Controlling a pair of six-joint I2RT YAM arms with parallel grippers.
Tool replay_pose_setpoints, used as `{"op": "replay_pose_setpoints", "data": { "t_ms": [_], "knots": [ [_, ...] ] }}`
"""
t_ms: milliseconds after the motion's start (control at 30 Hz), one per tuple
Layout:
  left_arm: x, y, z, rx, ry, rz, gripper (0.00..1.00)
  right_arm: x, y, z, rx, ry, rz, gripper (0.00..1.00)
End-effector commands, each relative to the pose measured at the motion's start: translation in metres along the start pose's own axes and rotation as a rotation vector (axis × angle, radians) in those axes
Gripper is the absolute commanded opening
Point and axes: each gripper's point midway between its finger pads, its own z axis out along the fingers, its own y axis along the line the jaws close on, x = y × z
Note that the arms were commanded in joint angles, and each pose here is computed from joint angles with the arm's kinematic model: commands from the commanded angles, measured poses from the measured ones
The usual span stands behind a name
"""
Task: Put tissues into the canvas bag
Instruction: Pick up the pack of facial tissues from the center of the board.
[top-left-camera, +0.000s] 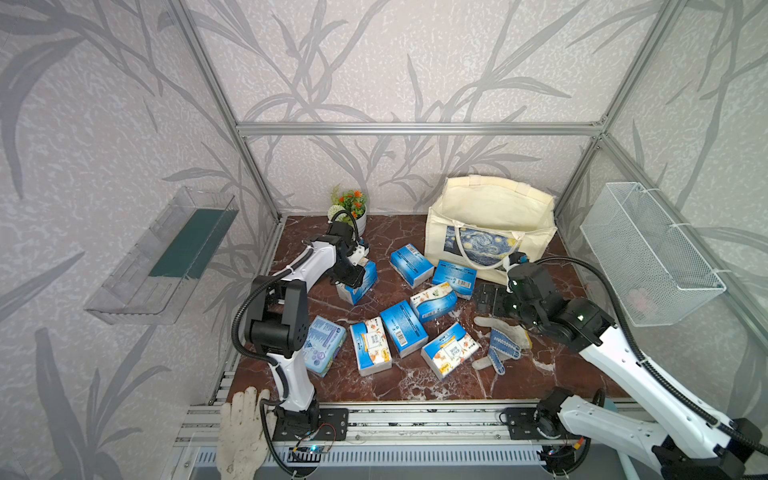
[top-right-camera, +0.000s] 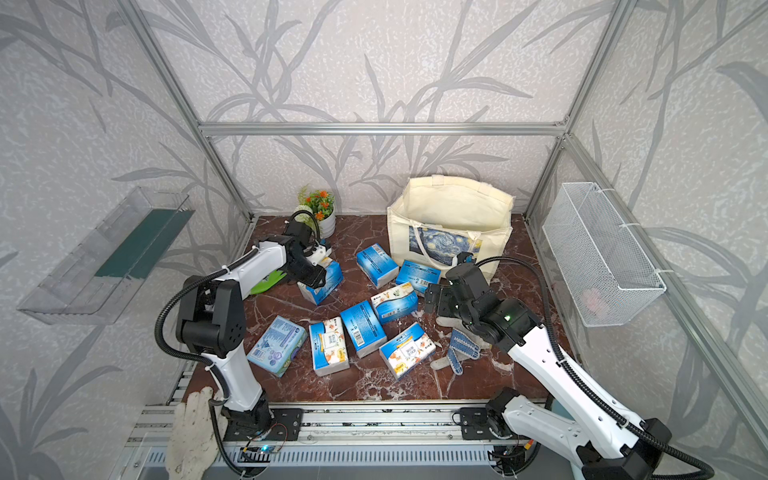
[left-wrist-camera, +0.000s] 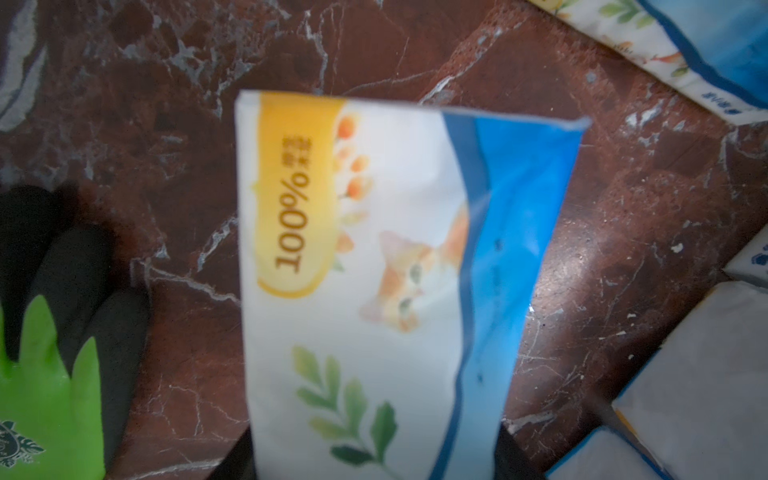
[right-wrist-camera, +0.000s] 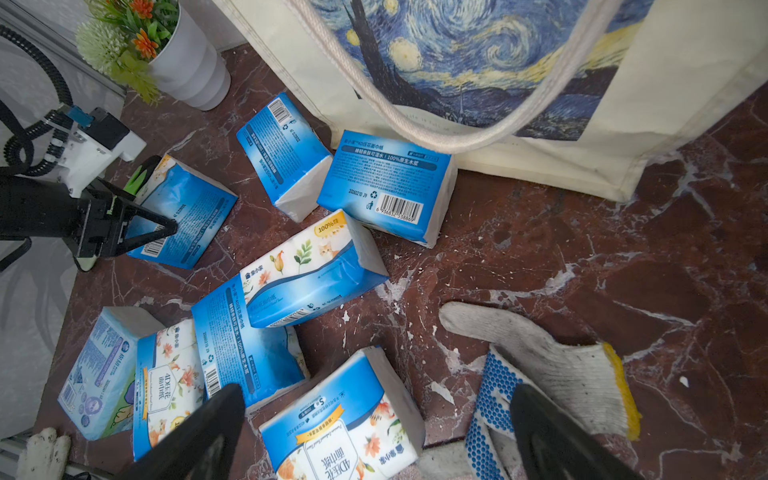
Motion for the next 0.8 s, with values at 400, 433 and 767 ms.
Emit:
{"op": "replay_pose_setpoints", "data": {
  "t_ms": [400,433,767],
  "knots": [
    [-0.073,-0.007,-0.132,-0.060,-0.207,-0.022,0.48,0.002,-0.009,0.006,0.018,0.009,-0.038,1.00],
    [-0.080,-0.011,-0.143,-0.058,-0.230,-0.014,0.48,0.003,-0.009,0.007,0.019,0.011,-0.040,1.00],
    [-0.155,-0.060,-0.240,-0.042,-0.498,0.036,0.48,0.017,-0.025,0.014,0.080,0.071,-0.071,1.00]
  ]
}}
